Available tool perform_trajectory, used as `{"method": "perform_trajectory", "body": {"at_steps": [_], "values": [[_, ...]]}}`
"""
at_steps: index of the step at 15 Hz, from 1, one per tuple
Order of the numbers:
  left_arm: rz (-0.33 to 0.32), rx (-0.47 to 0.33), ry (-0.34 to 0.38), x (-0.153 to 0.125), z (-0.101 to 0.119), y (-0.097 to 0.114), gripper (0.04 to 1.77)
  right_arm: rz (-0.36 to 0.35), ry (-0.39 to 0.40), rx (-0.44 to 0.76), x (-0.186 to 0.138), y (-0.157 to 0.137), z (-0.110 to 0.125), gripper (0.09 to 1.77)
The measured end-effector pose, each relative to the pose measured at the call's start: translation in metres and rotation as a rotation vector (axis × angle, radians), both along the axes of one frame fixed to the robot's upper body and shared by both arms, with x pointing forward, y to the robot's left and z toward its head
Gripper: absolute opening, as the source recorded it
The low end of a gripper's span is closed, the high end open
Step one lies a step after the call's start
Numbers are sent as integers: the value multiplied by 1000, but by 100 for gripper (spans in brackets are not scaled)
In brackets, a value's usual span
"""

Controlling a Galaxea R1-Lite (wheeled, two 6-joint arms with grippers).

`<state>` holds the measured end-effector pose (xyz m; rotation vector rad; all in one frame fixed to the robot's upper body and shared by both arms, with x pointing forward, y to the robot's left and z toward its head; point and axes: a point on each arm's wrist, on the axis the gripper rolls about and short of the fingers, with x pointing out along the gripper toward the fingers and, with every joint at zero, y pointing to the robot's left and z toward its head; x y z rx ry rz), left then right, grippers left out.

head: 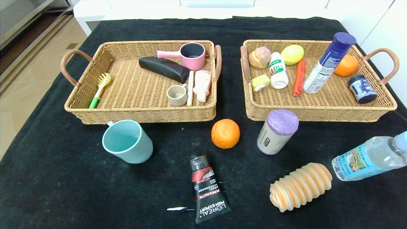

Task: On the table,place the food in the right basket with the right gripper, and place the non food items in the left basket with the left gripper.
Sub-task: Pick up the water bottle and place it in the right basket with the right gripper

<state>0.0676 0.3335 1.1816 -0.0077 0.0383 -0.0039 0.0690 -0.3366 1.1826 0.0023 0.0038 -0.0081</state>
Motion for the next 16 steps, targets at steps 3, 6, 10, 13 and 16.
{"method": "perform_trajectory", "body": {"at_steps": [3, 6, 10, 13, 16], "values": [[-34, -3, -45, -5, 16, -1, 172, 22, -63, 48, -6, 1, 22, 171], [-134, -5, -88, -7, 50, -3, 172, 114, -88, 42, -9, 2, 57, 171], [-267, -8, -102, 12, 101, -3, 172, 252, -61, 30, 0, 5, 91, 171], [-412, -11, -81, 36, 127, -7, 172, 364, -33, 29, 10, 8, 110, 171], [-567, -11, -21, 56, 142, -17, 172, 425, -26, 26, 28, 9, 127, 171]]}}
